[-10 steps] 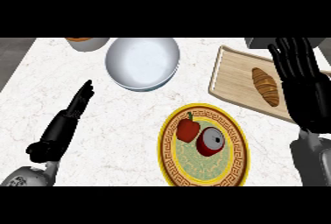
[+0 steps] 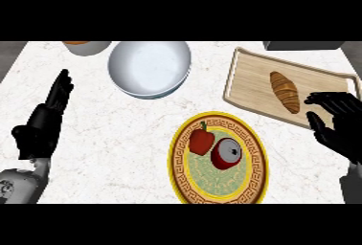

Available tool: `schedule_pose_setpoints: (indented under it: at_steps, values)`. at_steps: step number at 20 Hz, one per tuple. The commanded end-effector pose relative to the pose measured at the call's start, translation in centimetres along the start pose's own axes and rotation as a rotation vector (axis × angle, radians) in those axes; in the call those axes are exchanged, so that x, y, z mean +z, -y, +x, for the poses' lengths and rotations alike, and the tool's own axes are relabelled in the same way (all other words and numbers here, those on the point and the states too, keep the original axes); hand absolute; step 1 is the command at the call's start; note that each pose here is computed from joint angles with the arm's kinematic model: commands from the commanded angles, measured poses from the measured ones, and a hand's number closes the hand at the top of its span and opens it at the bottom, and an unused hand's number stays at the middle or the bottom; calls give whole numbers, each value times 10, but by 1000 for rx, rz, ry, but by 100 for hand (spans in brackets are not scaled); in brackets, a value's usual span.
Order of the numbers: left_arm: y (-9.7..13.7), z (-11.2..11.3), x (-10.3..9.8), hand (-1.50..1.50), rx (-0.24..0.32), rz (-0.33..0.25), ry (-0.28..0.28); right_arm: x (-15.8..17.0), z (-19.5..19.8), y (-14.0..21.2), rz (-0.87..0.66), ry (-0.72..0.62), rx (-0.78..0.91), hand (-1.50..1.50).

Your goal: Pick the can from the plate and place it in the bowl

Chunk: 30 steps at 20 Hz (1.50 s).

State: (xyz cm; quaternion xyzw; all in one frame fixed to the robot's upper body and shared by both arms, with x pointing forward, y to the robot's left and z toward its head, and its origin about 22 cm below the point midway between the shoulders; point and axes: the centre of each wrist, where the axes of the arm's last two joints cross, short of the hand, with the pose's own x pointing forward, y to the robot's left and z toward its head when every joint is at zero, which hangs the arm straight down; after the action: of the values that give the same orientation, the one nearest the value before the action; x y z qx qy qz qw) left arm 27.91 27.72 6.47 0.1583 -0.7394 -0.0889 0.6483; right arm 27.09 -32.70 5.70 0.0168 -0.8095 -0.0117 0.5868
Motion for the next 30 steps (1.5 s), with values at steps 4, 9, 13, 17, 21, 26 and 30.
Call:
schedule_pose_setpoints:
  at_steps: [4,9,13,17,21,26,30]
  values:
    - [10,9,-7,0,4,38,-41,59,-32,27,126,125,46,-150]
    - [-1,21,-12,0,-23,38,-57,51,22,27,262,63,313,-150]
    - [-3,23,-17,0,-13,46,-47,31,59,11,360,-2,486,-150]
    - [17,16,-1,0,3,18,-25,21,74,-12,460,-102,662,-150]
    - [22,8,-24,0,1,34,-40,-2,94,-39,575,-164,736,-150]
    - [3,27,-16,0,3,28,-32,-19,96,-76,681,-237,755,-150]
    - [20,23,-16,0,-9,28,-37,-12,72,-120,754,-260,752,-150]
